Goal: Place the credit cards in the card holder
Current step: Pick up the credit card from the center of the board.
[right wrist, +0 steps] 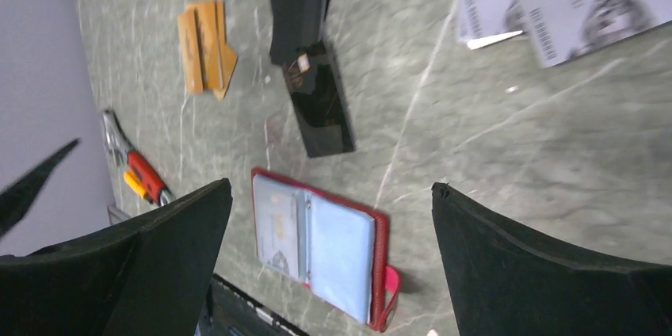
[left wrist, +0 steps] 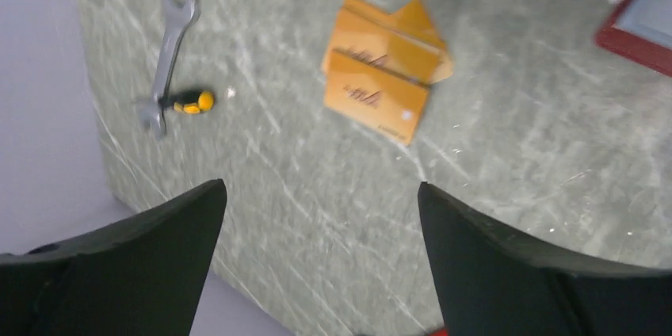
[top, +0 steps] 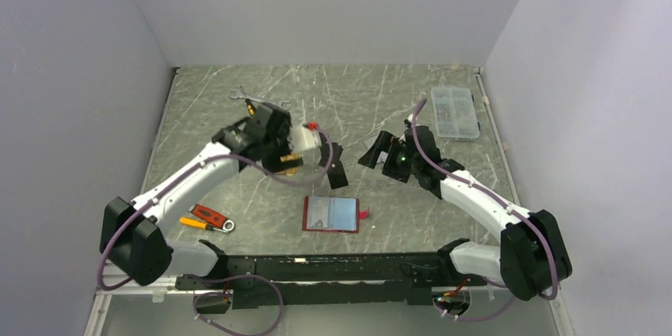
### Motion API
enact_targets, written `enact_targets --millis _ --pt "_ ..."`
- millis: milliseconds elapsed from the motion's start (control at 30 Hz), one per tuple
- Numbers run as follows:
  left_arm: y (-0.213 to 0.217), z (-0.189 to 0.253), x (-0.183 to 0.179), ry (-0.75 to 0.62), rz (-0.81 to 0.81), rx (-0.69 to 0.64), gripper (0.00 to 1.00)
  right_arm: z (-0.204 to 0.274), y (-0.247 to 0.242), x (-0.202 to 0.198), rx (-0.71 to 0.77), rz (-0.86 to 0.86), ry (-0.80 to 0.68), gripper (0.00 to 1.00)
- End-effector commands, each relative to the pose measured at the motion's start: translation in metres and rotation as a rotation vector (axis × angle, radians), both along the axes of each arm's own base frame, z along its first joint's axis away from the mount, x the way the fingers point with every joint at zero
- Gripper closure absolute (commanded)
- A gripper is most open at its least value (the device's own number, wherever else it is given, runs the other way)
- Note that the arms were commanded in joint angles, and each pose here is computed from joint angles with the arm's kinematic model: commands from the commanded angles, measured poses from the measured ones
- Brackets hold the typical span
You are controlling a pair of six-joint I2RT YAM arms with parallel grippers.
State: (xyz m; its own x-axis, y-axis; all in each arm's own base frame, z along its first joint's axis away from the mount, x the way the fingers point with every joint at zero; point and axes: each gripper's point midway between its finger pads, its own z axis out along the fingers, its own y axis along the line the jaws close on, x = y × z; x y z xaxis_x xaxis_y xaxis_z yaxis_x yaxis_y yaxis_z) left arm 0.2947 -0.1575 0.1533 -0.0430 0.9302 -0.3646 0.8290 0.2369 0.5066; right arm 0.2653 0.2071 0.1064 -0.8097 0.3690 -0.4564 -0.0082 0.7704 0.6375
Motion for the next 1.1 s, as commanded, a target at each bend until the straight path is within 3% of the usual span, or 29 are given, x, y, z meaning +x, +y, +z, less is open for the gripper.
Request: enact_targets --millis 0,67,267,433,733,833,1067 --pt "0.033 0.027 0.029 0.086 0.195 -0.074 0.01 0.020 -0.010 0.023 0.024 0.004 -0.031 0.00" --pt "0.032 0.044 0.035 0.146 0.221 -0.187 0.01 0.022 -0.019 0.035 0.001 -0.014 -0.037 0.00" --pt "0.026 0.061 0.050 0.241 0.250 -0.336 0.01 0.020 -0.050 0.065 -0.083 -0.120 -0.041 0.00" --pt "0.009 0.059 0.060 0.297 0.287 -0.315 0.01 0.013 -0.063 0.085 -0.134 -0.185 -0.029 0.03" --pt "-0.090 0.053 0.065 0.183 0.091 -0.269 0.12 -0.001 -0.108 0.112 -0.263 -0.310 -0.006 0.08" --pt "-0.123 0.050 0.065 0.179 0.001 -0.297 0.13 -0.013 -0.114 0.112 -0.244 -0.328 0.016 0.09" --pt "-0.182 0.027 0.103 0.154 -0.089 -0.420 0.12 -0.036 -0.117 0.118 -0.192 -0.327 0.051 0.16"
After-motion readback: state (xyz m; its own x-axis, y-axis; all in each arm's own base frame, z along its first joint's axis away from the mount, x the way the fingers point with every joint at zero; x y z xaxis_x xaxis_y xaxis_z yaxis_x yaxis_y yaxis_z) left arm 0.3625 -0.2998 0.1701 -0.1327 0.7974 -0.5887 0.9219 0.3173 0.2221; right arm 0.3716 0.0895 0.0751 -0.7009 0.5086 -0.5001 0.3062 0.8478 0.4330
